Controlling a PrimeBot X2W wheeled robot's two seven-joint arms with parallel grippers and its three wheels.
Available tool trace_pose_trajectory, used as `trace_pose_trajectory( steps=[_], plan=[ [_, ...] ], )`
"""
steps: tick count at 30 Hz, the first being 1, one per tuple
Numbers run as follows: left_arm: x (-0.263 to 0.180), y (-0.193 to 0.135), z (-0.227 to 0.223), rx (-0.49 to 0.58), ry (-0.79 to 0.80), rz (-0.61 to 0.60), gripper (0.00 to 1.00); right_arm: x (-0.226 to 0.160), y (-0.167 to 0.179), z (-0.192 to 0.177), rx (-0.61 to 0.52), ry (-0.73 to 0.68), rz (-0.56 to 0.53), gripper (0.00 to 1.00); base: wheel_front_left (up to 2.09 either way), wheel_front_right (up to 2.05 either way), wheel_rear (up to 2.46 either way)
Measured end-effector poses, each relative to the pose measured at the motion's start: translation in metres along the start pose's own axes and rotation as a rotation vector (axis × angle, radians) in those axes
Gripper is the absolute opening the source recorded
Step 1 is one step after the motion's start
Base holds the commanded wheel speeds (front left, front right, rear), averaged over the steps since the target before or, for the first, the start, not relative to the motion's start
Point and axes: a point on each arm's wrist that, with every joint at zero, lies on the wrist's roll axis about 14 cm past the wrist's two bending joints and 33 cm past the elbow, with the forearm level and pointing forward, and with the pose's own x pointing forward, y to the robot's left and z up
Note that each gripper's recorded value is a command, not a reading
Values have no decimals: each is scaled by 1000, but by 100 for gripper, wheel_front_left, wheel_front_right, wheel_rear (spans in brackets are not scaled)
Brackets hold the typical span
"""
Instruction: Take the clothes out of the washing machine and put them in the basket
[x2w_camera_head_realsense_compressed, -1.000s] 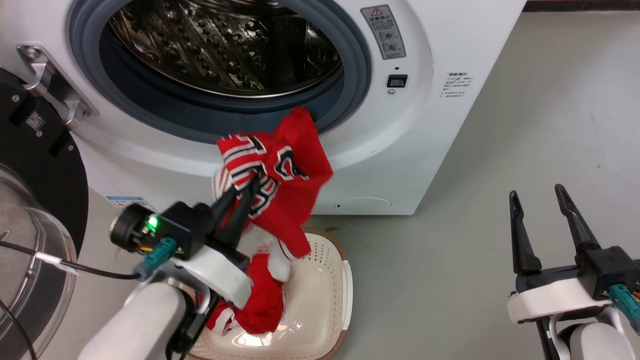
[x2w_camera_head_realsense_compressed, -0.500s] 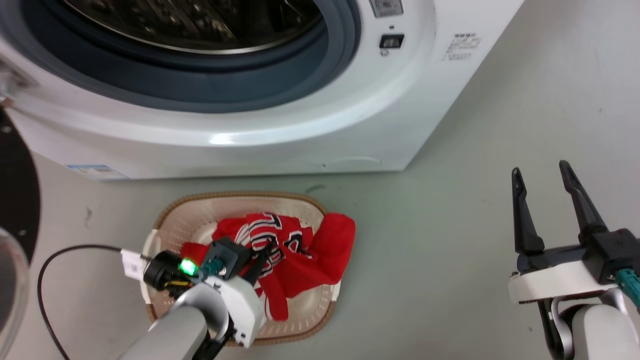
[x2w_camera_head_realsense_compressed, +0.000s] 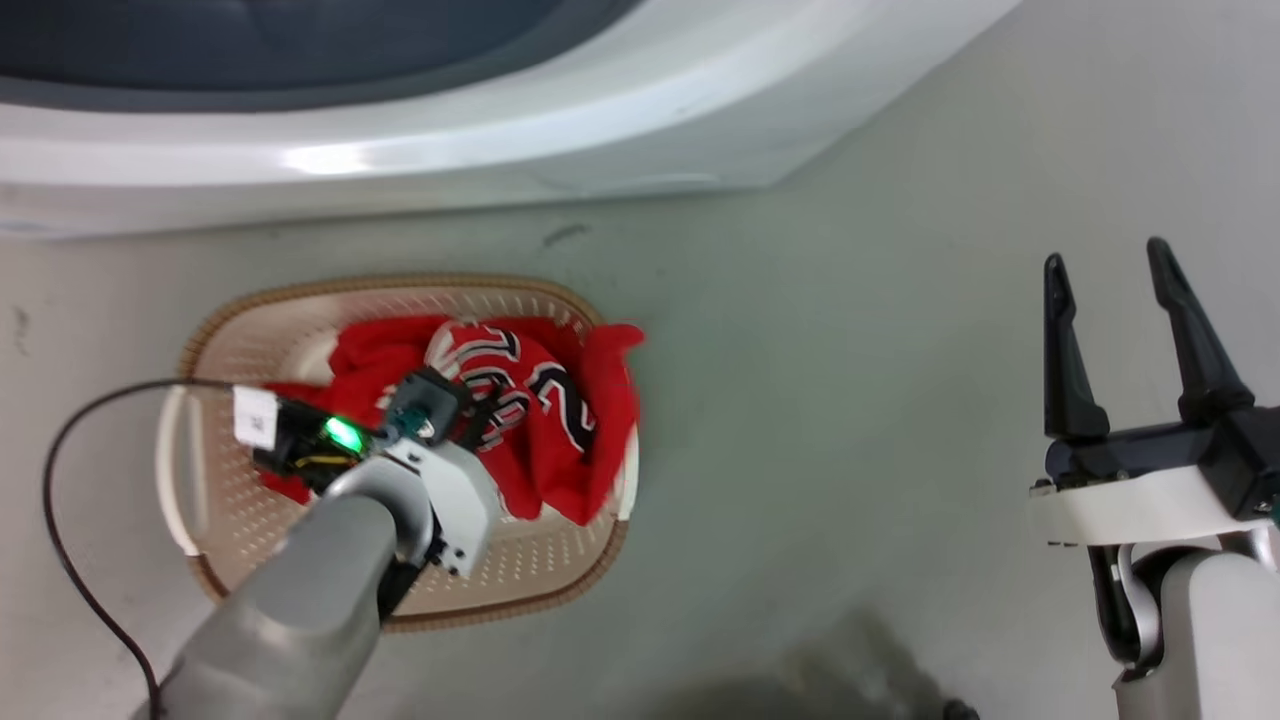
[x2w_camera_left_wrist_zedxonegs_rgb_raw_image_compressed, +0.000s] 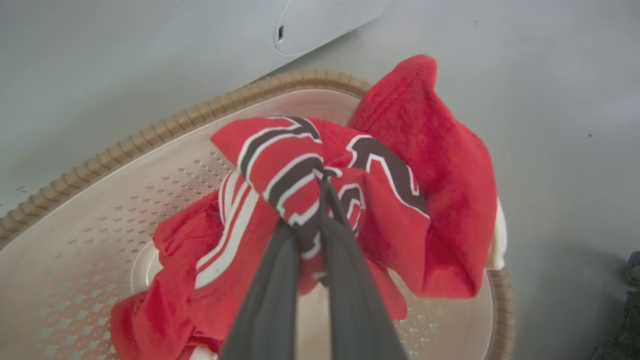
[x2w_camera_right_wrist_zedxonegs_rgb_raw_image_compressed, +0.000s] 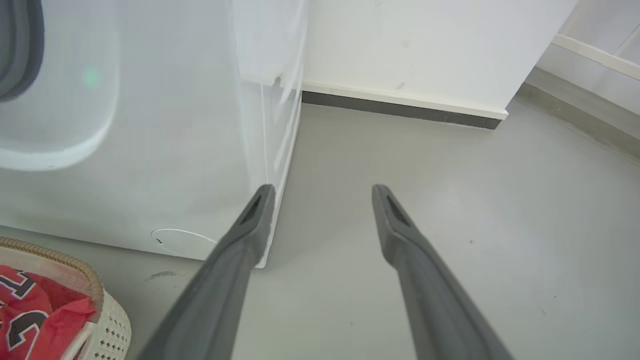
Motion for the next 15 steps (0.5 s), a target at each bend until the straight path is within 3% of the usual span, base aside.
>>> trace_pose_trajectory(
  steps=[15],
  plan=[
    [64, 14, -82, -49, 212, -19, 0, 14, -9, -62, -17, 132, -19, 100, 0, 0, 0]
  ],
)
